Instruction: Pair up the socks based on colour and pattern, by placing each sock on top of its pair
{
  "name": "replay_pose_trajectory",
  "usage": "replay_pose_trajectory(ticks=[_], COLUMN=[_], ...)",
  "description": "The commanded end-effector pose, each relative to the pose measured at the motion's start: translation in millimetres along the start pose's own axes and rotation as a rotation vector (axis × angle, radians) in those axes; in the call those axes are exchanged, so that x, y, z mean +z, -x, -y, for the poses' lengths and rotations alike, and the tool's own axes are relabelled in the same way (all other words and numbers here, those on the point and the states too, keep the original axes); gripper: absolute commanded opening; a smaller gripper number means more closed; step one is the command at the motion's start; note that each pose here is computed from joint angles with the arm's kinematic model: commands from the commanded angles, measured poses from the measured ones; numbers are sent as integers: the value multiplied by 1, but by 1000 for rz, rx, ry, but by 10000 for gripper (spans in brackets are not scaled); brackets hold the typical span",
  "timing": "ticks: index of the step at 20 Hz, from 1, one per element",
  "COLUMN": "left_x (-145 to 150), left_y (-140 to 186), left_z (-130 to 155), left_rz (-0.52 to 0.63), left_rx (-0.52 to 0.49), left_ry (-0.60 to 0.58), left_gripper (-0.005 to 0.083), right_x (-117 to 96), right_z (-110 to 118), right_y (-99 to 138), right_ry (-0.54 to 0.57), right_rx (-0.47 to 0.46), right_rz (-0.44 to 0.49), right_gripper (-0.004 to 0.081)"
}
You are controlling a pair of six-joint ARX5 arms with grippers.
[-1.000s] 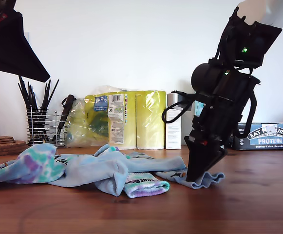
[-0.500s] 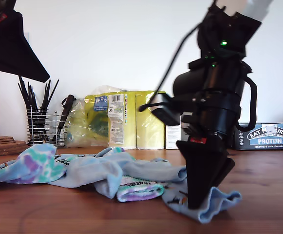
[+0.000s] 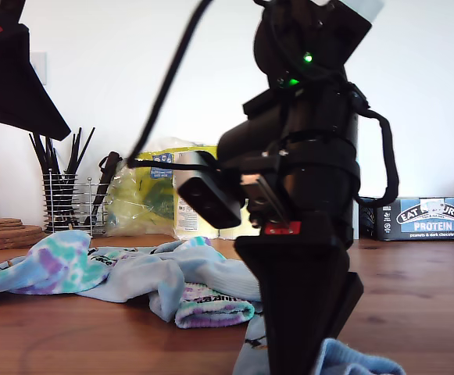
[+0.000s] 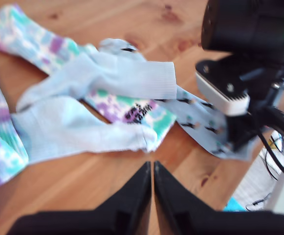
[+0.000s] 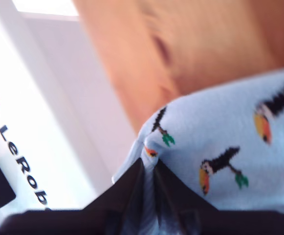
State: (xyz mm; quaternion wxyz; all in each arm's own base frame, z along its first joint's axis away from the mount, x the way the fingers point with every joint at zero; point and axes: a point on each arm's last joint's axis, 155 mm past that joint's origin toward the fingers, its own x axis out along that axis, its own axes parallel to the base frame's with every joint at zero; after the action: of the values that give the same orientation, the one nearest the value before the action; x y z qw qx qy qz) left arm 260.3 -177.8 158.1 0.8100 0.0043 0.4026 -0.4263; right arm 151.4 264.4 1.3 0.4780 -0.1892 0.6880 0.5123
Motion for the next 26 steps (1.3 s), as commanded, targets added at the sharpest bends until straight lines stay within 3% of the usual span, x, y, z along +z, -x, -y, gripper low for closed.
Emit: replay_pose_trajectory(ticks=[1, 5, 9, 13, 19, 20, 21, 22, 23, 26], left_x=[-3, -3, -1, 10, 15, 16, 17, 19, 21, 22], left_y=[-2, -1, -1, -2, -3, -5, -9, -16, -24, -51], left_z=[-1, -7, -7, -9, -10, -10, -9, -7, -4, -6], left_rz=[-6, -8, -2, 39, 57, 58, 55, 55, 54, 39], left_rx=[3, 35, 36, 44, 45, 41, 34, 23, 8, -16], left_ry=[-11, -14, -18, -48, -52, -57, -74, -90, -109, -134], left_gripper=[-24, -24, -24, -24, -24, -24, -24, -24, -24, -24], right_x=[-11, -5, 3, 3, 5, 6, 8, 9, 10, 12], right_z=[1, -5, -15, -13, -4, 0, 1, 6, 12, 29], right_y=[-6, 15, 50, 75, 82, 83, 84, 88, 94, 115], right_ry=[-31, -4, 42, 54, 62, 64, 66, 55, 41, -31], right_rx=[20, -5, -51, -112, -167, -186, -189, -194, -203, -236], right_rz=[-37, 30, 148, 218, 235, 239, 245, 260, 285, 366], right_gripper=[7, 59, 180, 204, 266, 259, 197, 69, -9, -14])
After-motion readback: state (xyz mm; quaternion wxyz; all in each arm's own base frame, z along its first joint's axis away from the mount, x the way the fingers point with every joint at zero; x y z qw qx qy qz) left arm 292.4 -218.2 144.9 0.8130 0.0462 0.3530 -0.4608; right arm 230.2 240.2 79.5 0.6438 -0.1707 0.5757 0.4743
